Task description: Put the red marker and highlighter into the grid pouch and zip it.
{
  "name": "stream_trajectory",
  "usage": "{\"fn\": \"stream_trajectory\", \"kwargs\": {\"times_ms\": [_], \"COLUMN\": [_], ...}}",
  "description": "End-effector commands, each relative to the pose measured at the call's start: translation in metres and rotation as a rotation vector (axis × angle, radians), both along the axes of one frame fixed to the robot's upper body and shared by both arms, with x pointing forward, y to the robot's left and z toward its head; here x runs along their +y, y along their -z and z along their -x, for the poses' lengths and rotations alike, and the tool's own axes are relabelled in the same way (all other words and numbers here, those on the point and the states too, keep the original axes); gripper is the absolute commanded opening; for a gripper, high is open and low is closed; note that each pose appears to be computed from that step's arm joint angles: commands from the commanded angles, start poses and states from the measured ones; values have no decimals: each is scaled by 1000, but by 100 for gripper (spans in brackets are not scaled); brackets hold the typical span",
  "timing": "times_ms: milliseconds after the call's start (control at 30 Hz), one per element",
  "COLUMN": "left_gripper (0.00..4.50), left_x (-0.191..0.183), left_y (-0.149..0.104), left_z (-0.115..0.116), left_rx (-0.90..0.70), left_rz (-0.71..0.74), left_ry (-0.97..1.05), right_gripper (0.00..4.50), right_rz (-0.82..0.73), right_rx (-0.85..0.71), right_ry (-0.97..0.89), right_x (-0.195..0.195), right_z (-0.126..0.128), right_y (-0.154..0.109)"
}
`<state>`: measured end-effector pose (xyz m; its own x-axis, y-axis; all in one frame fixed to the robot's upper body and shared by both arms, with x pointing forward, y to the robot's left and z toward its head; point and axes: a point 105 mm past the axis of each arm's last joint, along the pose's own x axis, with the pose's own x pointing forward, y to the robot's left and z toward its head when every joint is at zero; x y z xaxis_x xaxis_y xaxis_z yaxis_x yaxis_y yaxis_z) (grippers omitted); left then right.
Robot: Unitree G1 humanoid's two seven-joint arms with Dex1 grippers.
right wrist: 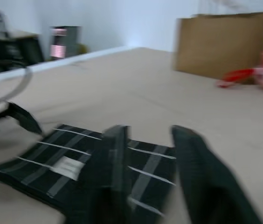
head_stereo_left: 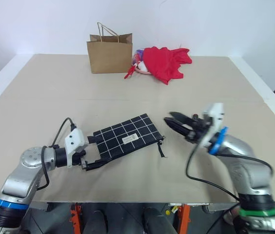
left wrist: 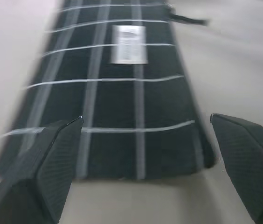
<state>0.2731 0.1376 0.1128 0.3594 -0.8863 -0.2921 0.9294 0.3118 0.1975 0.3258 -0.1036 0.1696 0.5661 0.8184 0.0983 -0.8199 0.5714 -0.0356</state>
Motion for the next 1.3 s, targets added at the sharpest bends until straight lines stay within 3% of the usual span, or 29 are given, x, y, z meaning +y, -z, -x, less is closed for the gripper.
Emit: {"fn": "stream_trajectory", "kwargs": {"times_ms": [33, 167, 400, 867, 1167, 1267, 1300], "left_gripper": [450, 450, 450, 450, 450, 367, 290], "left_x": [-10, -12, -4, 0, -12, -16, -16], "left_y": [-6, -6, -8, -5, 14, 20, 22], "left_z": [5, 5, 1, -16, -21, -22, -22], "left_rx": [-48, -67, -126, -462, -545, -560, -563], "left_rz": [-32, -50, -96, -272, -305, -334, -340], "left_ry": [97, 134, 134, 181, 225, 268, 283], "right_gripper": [3, 3, 3, 3, 3, 0, 0], "right_rz": [29, 51, 160, 148, 157, 158, 160], "right_rx": [19, 36, 70, 31, 26, 23, 21], "right_ry": [-17, -12, 1, 13, 15, 16, 15], "right_x": [13, 24, 23, 28, 25, 24, 24], "right_z": [-12, -24, -22, -28, -26, -26, -27], "right_y": [17, 28, 58, 51, 51, 50, 49]}}
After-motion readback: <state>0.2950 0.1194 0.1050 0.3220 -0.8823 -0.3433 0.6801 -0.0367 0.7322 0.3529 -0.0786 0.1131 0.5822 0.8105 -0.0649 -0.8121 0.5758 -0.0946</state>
